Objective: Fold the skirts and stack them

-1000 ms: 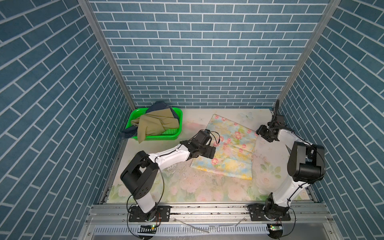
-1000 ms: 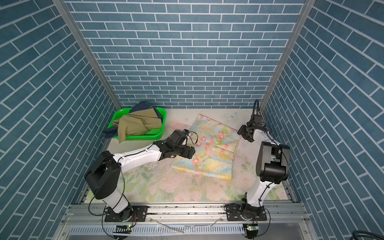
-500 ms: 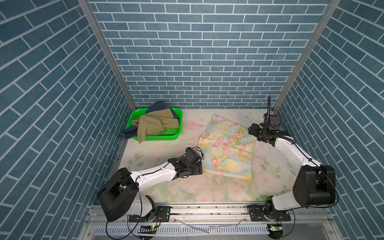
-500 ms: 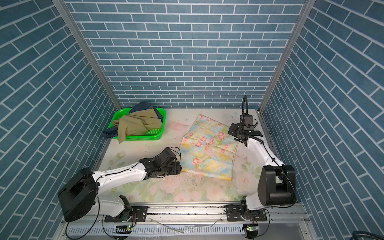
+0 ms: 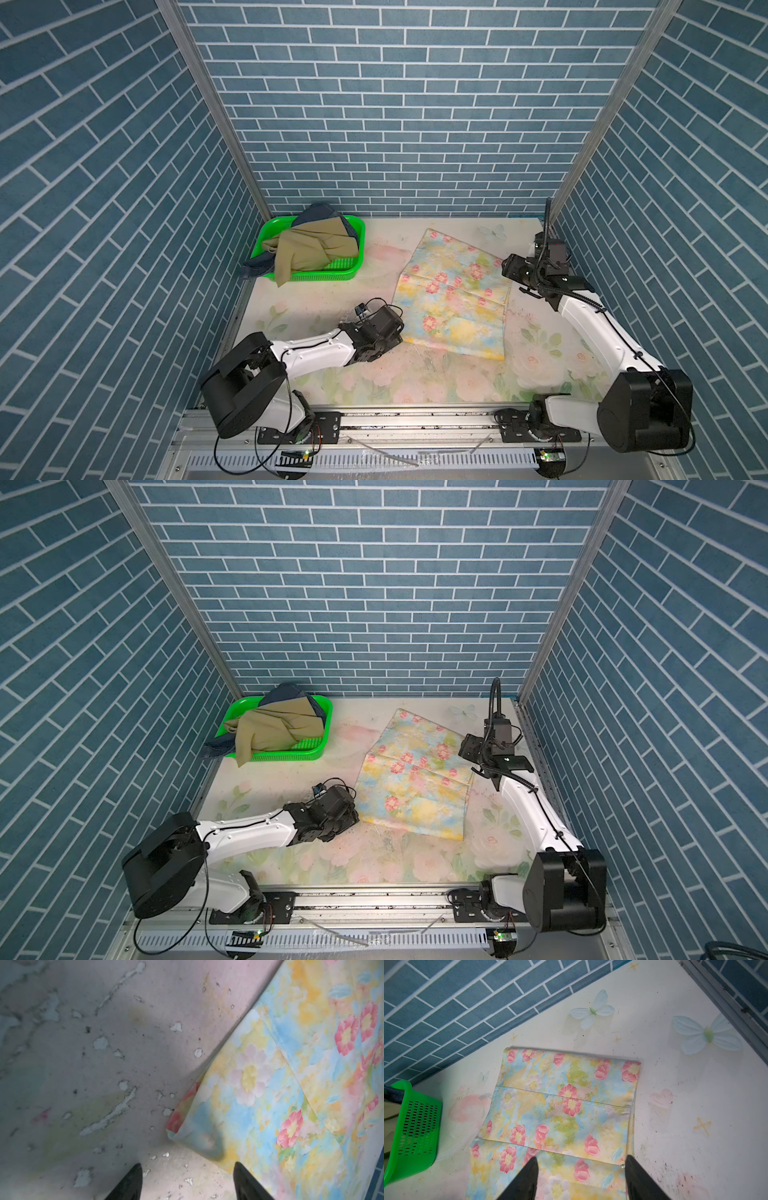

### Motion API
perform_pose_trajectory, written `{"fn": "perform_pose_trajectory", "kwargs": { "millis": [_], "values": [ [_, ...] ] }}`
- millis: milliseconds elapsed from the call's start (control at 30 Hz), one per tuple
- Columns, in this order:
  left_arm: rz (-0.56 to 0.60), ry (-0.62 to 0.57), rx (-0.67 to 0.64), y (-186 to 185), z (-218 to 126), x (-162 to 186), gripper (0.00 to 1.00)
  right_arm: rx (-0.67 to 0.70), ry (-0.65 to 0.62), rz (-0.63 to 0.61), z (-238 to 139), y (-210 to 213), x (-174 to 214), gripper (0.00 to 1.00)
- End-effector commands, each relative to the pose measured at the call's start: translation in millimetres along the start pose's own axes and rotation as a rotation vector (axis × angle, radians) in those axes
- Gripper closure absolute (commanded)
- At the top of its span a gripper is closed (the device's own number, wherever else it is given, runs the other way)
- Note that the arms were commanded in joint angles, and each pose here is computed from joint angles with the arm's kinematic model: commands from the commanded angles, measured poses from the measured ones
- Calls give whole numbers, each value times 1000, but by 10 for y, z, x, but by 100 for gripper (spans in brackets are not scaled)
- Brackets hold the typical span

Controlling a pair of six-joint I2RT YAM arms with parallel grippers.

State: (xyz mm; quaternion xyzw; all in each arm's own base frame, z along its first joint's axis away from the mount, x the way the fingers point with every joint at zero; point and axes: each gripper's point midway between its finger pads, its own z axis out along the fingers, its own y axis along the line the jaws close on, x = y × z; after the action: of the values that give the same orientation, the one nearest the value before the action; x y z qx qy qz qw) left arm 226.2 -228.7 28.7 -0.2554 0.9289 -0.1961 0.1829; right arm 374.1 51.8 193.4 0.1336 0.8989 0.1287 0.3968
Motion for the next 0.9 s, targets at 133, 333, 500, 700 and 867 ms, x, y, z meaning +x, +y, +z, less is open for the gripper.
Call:
{"fn": "perform_pose_trajectory", "kwargs": {
  "millis": [133,333,500,700,867],
  "values": [
    [-57,-42,-83,181,343,17,69,49,-2,-27,-102,-101,58,34],
    [-31,-42,-133,374,287,-39,100,63,16,-41,-63,-124,88,34],
    [-19,-54,-173,788,89,-205,100,66,23,-46,-23,-135,105,34],
    [88,-73,-168,910,-154,-480,81,39,55,-35,117,-98,157,34],
    [292,-185,-104,551,-513,-685,16,-29,108,43,325,-62,238,33]
  ]
}}
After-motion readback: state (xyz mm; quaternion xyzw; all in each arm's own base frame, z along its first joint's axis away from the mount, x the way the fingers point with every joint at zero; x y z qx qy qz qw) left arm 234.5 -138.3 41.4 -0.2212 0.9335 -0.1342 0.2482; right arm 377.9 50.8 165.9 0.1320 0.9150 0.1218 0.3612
